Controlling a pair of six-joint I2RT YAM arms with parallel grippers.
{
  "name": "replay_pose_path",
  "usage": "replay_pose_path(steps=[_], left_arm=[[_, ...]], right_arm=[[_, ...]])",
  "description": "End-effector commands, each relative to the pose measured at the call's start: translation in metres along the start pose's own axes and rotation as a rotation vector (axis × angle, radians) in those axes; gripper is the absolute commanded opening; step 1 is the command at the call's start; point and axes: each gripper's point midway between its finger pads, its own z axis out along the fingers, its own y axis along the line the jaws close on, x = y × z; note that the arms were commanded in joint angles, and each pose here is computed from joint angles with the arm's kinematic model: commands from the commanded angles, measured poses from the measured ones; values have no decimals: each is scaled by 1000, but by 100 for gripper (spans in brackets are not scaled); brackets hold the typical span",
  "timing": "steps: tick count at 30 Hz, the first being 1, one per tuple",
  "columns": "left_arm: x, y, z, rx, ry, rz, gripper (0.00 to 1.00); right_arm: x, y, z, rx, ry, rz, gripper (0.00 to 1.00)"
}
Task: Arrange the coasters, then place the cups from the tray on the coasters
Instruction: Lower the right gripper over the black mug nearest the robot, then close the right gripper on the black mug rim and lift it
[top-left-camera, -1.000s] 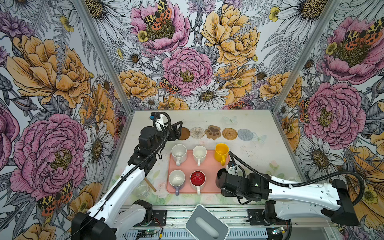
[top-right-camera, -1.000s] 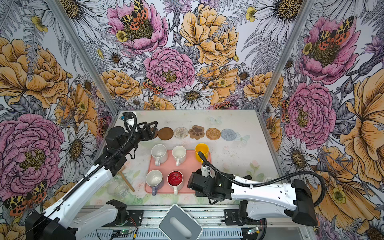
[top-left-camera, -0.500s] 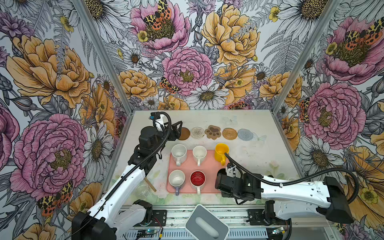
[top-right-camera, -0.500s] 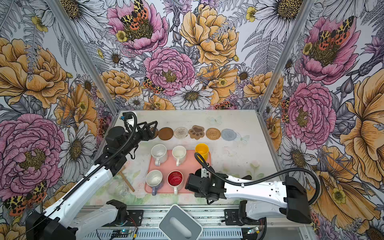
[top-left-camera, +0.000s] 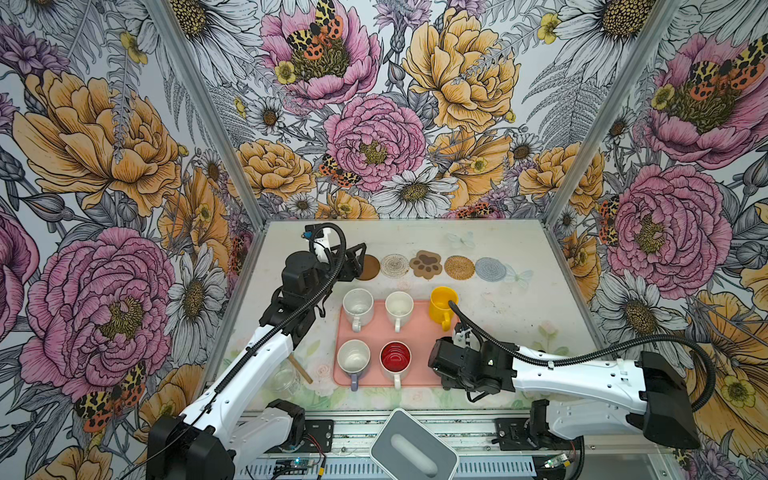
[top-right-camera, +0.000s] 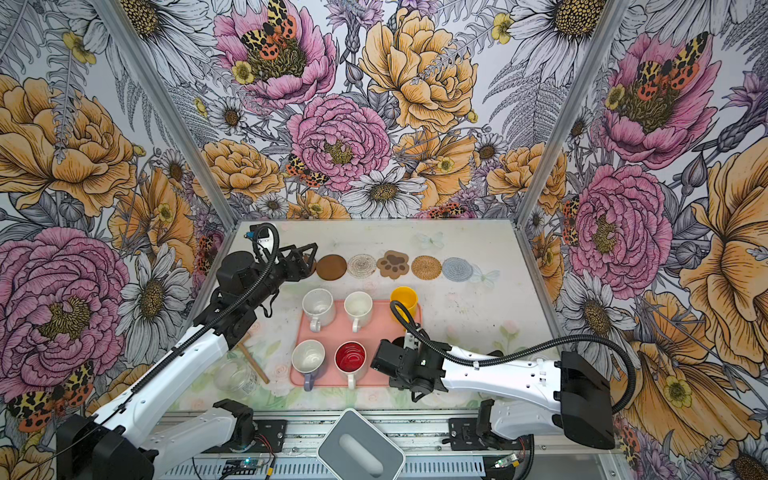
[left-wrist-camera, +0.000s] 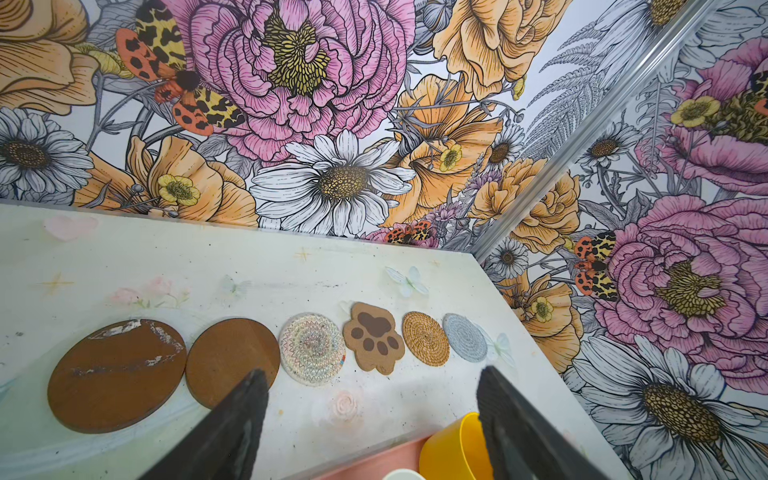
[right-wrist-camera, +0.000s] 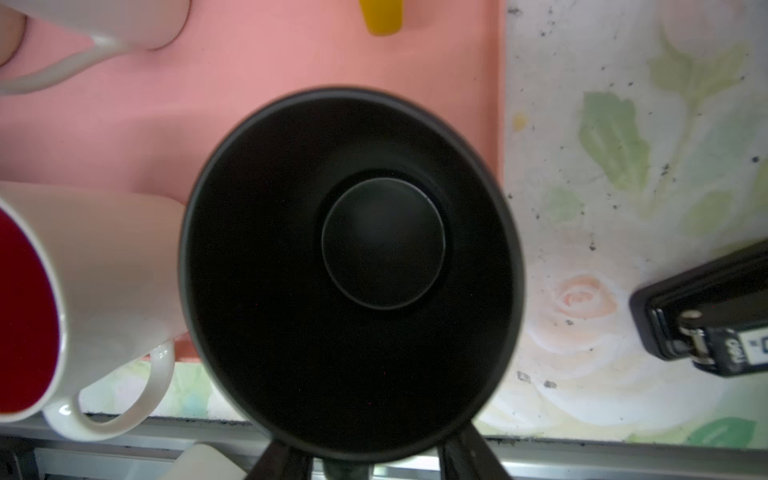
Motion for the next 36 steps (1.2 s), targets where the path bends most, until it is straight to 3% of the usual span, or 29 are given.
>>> replay_pose_path(steps=[1,18,28,31,36], left_arm=[[-4,-1,2,-6,-14,27,81],[-2,0,8,-3,-6,22,81],[-1,0,9,-2,-3,20,81],[-1,-1,9,-1,-3,20,81],[0,0,9,-2,-1,20,81]], right_arm=[[-3,2,7,6,2,0,46],[0,-4,24,70,58,21,33],[5,-7,31,95,83,13,11],[7,-7,33,102,93,7,0],[4,-3,31,98,84,-28,0]])
